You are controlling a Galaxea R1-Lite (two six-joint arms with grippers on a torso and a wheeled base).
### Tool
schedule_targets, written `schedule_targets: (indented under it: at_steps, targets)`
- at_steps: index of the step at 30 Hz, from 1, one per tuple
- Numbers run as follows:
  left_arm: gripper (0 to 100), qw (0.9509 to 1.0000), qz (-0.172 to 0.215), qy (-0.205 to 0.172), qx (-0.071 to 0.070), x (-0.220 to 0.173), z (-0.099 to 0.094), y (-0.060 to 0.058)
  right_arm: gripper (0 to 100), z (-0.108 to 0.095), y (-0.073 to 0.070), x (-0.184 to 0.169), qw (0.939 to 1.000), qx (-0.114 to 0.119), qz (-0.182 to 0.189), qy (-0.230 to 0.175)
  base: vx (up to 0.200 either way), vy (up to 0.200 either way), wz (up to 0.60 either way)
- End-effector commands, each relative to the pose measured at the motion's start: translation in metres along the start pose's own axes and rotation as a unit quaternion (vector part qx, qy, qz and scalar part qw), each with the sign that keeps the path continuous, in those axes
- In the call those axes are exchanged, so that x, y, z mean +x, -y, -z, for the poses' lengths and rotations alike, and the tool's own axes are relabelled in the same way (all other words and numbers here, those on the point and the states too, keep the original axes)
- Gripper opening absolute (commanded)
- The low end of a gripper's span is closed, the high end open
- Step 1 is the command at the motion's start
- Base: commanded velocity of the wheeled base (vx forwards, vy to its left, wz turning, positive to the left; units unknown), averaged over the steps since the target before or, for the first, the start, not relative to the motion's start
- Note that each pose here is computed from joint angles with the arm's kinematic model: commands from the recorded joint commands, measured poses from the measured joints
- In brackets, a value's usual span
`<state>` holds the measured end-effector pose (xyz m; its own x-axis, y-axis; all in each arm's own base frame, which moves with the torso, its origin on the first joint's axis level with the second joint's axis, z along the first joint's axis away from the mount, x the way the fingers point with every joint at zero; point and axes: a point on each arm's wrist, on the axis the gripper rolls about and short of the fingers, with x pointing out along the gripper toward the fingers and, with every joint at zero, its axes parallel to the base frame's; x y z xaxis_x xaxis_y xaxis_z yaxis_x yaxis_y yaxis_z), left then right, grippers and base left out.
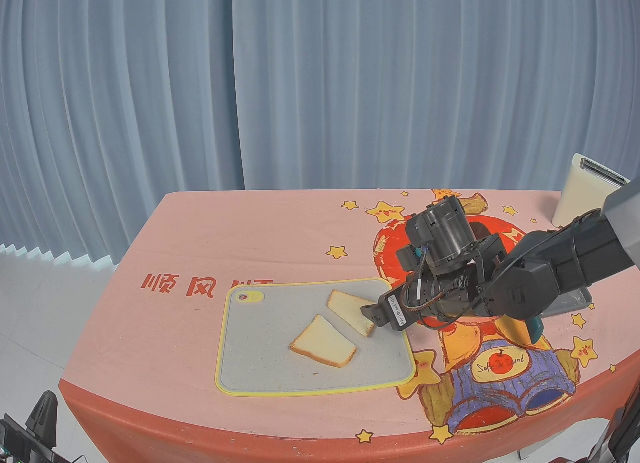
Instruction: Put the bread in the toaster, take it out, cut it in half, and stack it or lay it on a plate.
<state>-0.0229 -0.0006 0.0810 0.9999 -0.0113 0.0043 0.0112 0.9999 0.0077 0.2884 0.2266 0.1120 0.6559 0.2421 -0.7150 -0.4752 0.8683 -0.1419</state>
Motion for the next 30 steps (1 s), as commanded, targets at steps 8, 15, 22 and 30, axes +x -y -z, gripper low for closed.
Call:
schedule_targets:
  at_steps: [8, 15, 22, 30]
  targets:
    - [0, 1.0000, 0.000, -0.001, 0.000, 0.0001, 0.0052, 0.0000, 0, 0.0050, -0.0041, 0.0010, 0.9999, -0.006, -0.003, -0.009, 0.000, 0.000, 0.00]
    - [0, 1.0000, 0.000, -0.001, 0.000, 0.0001, 0.0052, 0.0000, 0, 0.0056, -0.0027, -0.0019, 1.0000, -0.003, 0.000, -0.008, 0.000, 0.000, 0.00]
    - [0, 1.0000, 0.000, -0.001, 0.000, 0.0001, 0.0052, 0.0000, 0, 0.0062, -0.0026, -0.0022, 1.0000, -0.003, 0.000, -0.008, 0.000, 0.000, 0.00]
    - [0, 1.0000, 0.000, -0.001, 0.000, 0.0001, 0.0052, 0.0000, 0, 0.0069, -0.0025, -0.0024, 1.0000, -0.003, 0.000, -0.007, 0.000, 0.000, 0.00]
